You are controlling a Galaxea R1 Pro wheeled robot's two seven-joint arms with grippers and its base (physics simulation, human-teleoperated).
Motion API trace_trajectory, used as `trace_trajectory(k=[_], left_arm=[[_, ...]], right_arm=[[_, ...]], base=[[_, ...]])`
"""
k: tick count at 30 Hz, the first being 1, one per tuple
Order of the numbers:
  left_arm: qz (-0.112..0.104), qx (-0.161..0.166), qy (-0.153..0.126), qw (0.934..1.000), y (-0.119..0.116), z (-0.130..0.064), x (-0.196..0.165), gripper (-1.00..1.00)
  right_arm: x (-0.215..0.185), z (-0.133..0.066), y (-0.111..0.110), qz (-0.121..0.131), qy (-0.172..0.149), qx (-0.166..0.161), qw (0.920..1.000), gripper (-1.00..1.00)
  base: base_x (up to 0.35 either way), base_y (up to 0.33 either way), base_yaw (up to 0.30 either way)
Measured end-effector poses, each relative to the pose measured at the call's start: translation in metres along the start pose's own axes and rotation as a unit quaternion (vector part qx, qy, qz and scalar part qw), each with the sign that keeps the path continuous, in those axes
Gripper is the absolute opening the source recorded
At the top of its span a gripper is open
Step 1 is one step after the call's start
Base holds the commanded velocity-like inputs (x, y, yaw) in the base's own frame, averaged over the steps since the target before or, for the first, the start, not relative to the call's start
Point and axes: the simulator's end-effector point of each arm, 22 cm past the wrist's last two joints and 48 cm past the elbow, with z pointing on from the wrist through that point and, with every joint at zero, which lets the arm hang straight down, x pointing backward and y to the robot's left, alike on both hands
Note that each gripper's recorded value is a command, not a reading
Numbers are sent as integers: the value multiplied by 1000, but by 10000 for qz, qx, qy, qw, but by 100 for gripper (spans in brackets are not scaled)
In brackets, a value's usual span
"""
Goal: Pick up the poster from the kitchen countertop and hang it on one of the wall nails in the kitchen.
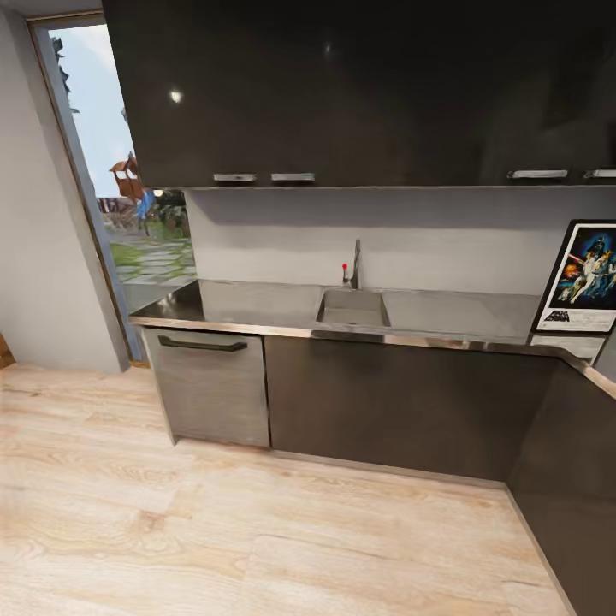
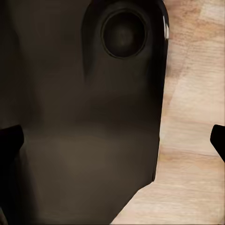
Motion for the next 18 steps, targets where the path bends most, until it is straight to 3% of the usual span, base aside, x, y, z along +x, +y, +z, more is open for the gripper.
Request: trace_trajectory(k=[6, 18], left_arm=[[38, 167, -60, 9998, -26, -1, 2, 100], [38, 168, -70, 9998, -26, -1, 1, 100]], right_arm=[[-39, -1, 6, 25, -309, -50, 9995, 100], [-47, -2, 6, 25, -362, -50, 9993, 100]], base=[[0, 0, 0], [0, 0, 0]])
